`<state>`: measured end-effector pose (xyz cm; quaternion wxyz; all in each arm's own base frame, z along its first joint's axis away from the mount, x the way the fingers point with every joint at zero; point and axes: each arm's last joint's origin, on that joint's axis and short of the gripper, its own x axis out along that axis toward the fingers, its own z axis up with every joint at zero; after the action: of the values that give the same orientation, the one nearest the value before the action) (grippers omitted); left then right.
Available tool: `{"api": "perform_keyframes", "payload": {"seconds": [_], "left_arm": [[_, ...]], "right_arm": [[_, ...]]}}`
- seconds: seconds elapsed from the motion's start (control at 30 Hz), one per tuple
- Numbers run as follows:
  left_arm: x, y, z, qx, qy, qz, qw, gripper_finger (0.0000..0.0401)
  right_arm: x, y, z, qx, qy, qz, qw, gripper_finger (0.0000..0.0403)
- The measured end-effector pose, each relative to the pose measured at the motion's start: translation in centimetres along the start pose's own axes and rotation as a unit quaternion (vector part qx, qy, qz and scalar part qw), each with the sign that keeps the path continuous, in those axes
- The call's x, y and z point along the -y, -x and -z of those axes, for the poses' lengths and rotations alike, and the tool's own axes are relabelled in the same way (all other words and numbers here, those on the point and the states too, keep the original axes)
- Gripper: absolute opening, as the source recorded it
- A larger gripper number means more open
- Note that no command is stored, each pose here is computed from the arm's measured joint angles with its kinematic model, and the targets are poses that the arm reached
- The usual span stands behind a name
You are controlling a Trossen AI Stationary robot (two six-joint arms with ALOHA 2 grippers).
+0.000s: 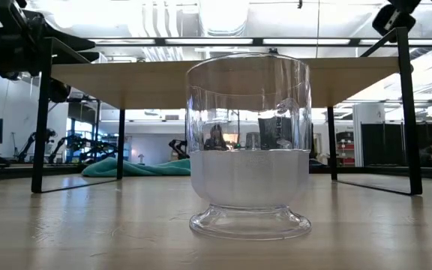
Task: Stack small to large cups/mugs on shelf
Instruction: Put the transparent cup on the shelf
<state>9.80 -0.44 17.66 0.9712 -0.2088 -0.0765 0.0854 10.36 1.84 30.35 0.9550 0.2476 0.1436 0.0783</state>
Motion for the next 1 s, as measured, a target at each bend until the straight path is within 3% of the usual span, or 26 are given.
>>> {"api": "perform_keyframes", "payload": {"seconds": [0.13, 0.43, 0.57, 0.8, 1.0], "left_arm": [[0.1, 0.0, -0.3, 0.015, 0.030, 0.007, 0.999, 0.0086], [0.7, 0.2, -1.9, 0.071, 0.024, 0.032, 0.997, 0.0086], [1.6, 0.5, -3.8, 0.090, 0.031, 0.068, 0.993, 0.0086], [2.6, 0.0, -5.3, 0.065, -0.031, 0.080, 0.994, 0.0086], [3.6, -1.3, -6.5, -0.042, -0.078, 0.056, 0.995, 0.0086]], "right_arm": [[-1.1, -1.9, -2.2, -0.051, -0.005, 0.029, 0.998, 0.0068], [-3.2, -6.9, -6.6, -0.089, 0.049, 0.040, 0.994, 0.0068], [-3.8, -8.7, -7.9, -0.127, 0.052, 0.058, 0.989, 0.0068], [-4.2, -11.4, -8.9, -0.208, 0.044, 0.097, 0.972, 0.0068], [-4.7, -14.1, -9.5, -0.234, 0.041, 0.102, 0.966, 0.0068]]}}
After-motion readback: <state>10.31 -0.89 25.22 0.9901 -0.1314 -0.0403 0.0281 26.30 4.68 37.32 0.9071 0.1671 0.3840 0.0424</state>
